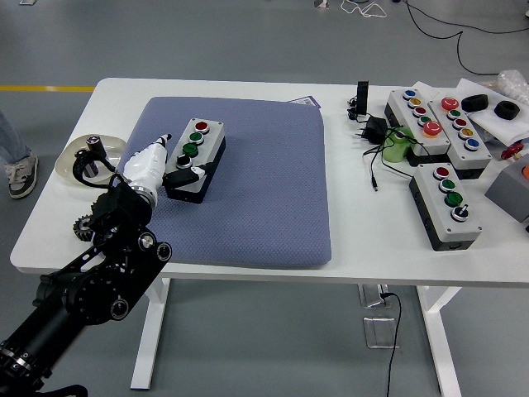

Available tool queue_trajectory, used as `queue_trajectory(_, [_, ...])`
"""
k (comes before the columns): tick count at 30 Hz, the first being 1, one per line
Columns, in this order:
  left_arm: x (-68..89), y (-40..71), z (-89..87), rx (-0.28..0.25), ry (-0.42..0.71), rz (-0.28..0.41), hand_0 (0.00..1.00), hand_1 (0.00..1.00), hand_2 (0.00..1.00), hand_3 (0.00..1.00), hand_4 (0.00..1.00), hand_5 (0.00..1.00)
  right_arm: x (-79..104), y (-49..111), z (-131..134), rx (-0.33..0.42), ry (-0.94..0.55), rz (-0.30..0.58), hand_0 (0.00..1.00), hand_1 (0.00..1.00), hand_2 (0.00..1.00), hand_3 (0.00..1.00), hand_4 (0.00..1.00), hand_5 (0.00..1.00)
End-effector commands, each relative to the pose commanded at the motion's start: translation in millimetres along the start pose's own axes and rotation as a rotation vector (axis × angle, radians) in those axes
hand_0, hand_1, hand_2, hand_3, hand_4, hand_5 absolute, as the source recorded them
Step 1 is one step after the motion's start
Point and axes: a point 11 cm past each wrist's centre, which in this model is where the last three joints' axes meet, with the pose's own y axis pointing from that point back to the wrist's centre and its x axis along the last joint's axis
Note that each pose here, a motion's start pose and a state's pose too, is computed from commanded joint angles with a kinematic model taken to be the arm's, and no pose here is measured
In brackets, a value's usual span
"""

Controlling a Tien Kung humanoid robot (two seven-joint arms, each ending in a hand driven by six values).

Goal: Pick up the button,place it on the desk,press the button,press the button

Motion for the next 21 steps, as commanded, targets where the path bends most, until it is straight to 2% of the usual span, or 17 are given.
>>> queue_trajectory(5, [-2.3,0.0,1.4,0.012,-0.027,-0.011,0.998,0.998,0.998,0.998,0.998,0.738,0.5,-0.1,-0.1,0.002,0.002,0.001,0.655,0.609,0.665,0.637,0.237,0.263])
queue_trajectory(12, [-10.3,-0.3,6.9,-0.001,-0.069,-0.046,0.998,0.998,0.998,0.998,0.998,0.729,0.8,0.0,-0.8,0.005,0.009,0.002,0.655,0.608,0.662,0.637,0.237,0.262])
queue_trajectory(18, [-15.7,-5.0,4.8,0.013,-0.106,-0.052,0.984,0.998,0.998,0.998,0.998,0.724,1.1,0.0,-1.1,0.006,0.014,0.003,0.653,0.606,0.662,0.636,0.238,0.261])
queue_trajectory(19, [-14.7,-7.0,4.0,0.018,-0.111,-0.044,0.908,0.996,0.998,0.998,0.998,0.519,1.2,-0.1,-1.1,0.006,0.015,0.004,0.651,0.606,0.662,0.636,0.240,0.258])
queue_trajectory(21, [-11.9,-10.6,3.1,0.027,-0.119,-0.029,0.908,0.996,0.998,0.998,0.998,0.519,1.3,-0.1,-1.1,0.006,0.018,0.004,0.651,0.606,0.662,0.636,0.240,0.258])
